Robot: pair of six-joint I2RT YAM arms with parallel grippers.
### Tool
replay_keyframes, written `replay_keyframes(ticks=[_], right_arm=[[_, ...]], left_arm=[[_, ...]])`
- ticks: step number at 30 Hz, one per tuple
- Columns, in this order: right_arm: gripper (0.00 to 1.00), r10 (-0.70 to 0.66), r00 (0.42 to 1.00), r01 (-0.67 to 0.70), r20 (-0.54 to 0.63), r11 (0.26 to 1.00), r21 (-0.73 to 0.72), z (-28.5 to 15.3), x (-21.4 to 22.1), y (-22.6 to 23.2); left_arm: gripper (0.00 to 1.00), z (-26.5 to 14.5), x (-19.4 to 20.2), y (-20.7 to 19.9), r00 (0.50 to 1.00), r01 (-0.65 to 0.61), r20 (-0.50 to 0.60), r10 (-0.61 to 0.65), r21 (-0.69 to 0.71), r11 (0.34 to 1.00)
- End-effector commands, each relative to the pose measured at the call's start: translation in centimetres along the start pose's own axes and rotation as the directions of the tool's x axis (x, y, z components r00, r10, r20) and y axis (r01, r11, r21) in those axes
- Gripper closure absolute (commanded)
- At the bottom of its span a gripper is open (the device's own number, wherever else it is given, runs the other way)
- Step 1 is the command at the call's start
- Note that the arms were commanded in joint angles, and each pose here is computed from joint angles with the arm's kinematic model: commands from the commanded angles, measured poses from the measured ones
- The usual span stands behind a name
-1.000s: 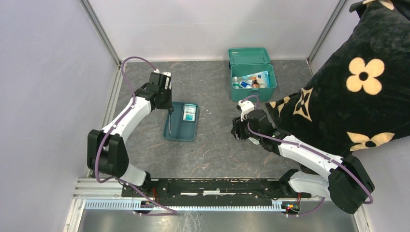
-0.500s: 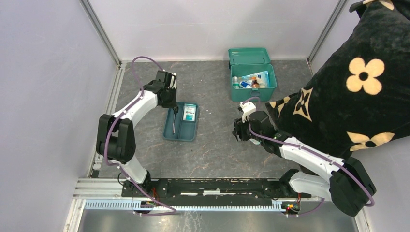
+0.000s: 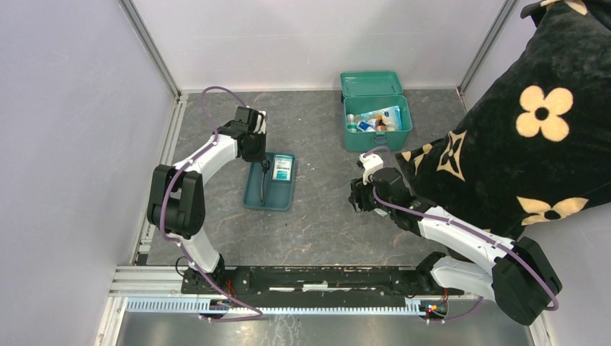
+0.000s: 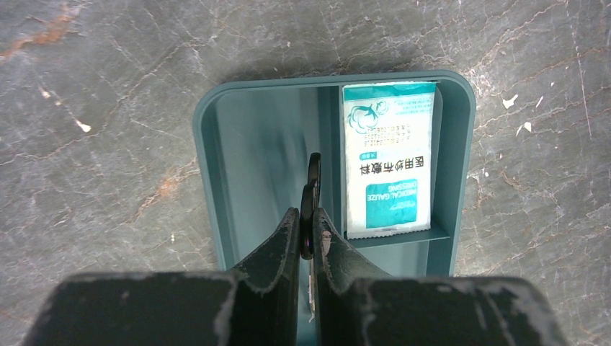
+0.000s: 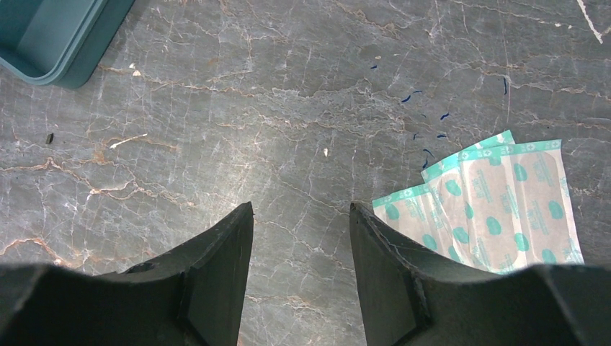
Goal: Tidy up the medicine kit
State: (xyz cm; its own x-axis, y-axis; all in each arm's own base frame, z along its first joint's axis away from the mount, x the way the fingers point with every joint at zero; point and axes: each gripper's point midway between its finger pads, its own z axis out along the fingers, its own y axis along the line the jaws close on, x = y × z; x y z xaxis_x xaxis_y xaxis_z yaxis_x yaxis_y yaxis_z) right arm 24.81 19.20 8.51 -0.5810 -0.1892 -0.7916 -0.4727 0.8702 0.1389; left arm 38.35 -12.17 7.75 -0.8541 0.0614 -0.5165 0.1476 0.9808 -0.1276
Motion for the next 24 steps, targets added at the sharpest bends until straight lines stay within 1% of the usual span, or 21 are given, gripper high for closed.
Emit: replay_keyframes(ticks=[1, 6, 10, 14, 18, 21, 24], right_arm=[[0.42, -0.007, 0.999, 0.007, 0.051, 1.0, 0.011, -0.2, -1.1, -0.4], [0.42, -0.005, 0.999, 0.005, 0.049, 1.0, 0.008, -0.1, -1.2, -0.4], [0.42, -0.009, 0.999, 0.008, 0.044, 1.0, 0.011, -0.1, -1.2, -0.4], [0.42, -0.013, 0.999, 0.012, 0.043, 1.0, 0.017, -0.1, -1.3, -0.5], [0.41, -0.014, 0.999, 0.013, 0.035, 1.0, 0.017, -0.1, -1.2, -0.6], [0.41, -0.017, 0.999, 0.017, 0.036, 1.0, 0.018, -0.1, -1.3, -0.6], [0.41, -0.022, 0.999, 0.021, 0.034, 0.999, 0.028, -0.2, -1.4, -0.8]], left_arm=[[0.98, 0.6, -0.4, -0.6, 0.999, -0.039, 0.009, 0.038, 0.048, 0.998], [0.98, 0.7, 0.1, -0.6, 0.999, -0.042, -0.01, 0.042, 0.053, 0.998], [0.97, 1.3, 0.8, -0.2, 0.998, -0.039, -0.05, 0.04, 0.033, 0.999], [0.84, 1.2, 0.8, 0.6, 0.998, -0.029, -0.054, 0.028, -0.015, 0.999], [0.66, 0.7, 0.5, 1.1, 0.999, -0.026, -0.038, 0.024, -0.051, 0.998], [0.58, 0.0, 0.1, 2.1, 1.0, -0.021, -0.016, 0.019, -0.107, 0.994], [0.51, -1.2, -0.7, 2.4, 1.0, -0.013, 0.023, 0.016, -0.134, 0.991]])
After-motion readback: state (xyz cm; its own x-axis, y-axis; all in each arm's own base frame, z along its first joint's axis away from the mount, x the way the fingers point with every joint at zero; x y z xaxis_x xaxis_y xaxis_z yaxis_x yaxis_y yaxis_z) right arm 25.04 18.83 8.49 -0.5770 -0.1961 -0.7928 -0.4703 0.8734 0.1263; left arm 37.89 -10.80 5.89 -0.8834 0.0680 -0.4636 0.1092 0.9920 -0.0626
